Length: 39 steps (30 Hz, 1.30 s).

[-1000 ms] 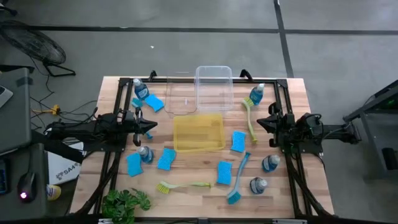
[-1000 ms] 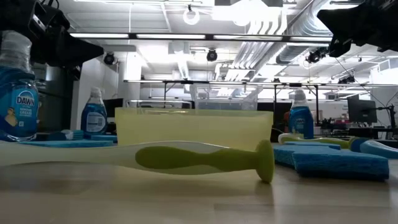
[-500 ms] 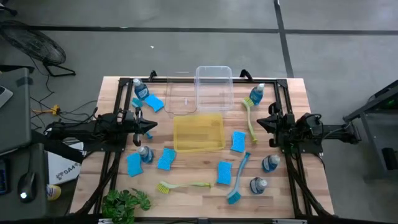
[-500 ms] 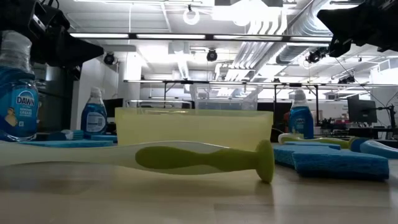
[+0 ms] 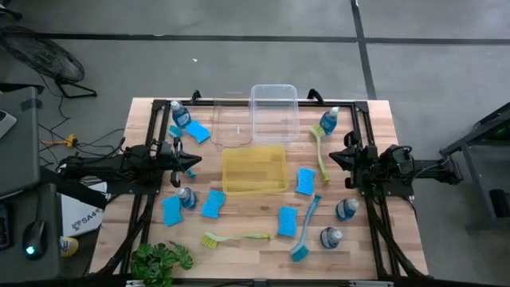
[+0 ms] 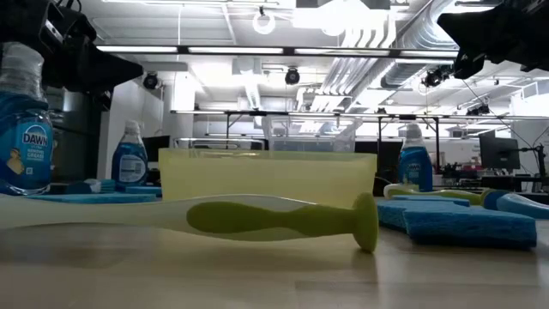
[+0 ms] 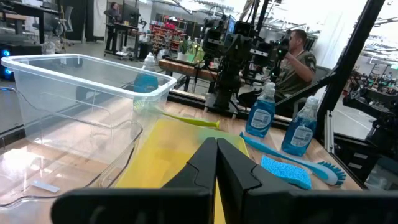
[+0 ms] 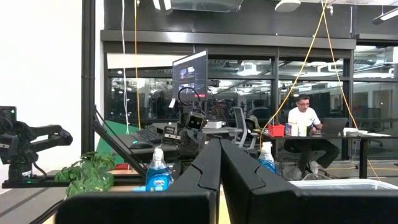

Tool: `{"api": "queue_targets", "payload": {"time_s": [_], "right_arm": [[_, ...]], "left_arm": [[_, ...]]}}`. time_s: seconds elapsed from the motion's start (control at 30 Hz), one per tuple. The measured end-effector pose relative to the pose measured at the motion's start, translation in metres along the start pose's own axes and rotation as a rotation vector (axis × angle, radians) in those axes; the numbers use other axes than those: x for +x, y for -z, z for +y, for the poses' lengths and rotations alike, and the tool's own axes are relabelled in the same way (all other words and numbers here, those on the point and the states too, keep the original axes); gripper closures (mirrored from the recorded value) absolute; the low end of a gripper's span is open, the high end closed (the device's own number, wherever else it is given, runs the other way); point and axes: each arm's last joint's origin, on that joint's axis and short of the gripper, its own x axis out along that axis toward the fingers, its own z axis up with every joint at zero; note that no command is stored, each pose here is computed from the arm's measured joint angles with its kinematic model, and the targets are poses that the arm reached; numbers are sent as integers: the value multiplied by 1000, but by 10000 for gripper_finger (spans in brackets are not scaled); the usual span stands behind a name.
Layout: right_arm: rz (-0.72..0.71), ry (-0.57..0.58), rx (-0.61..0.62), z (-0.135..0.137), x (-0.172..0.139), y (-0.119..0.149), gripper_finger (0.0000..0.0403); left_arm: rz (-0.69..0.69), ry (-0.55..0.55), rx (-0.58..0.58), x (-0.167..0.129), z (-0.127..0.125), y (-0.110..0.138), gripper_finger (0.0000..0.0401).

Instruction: Pick & Place Kitchen Sink Supplies

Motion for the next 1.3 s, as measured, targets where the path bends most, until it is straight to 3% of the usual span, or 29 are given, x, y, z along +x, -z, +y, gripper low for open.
{"api": "queue_targets", "payload": {"time_s": [0.73,0.93,1.13,1.3], "right_arm": [[-10,0,3,0,0,-1,402],[-3,3,213,0,1,-5,402],[85,154,221,-6,1,-28,402],[215,397,287,-14,-2,-48,402]], "left_arm": [[-1,0,0,0,0,0,400],[-1,0,0,0,0,0,400],[0,-1,0,0,0,0,400],[0,0,0,0,0,0,400]]}}
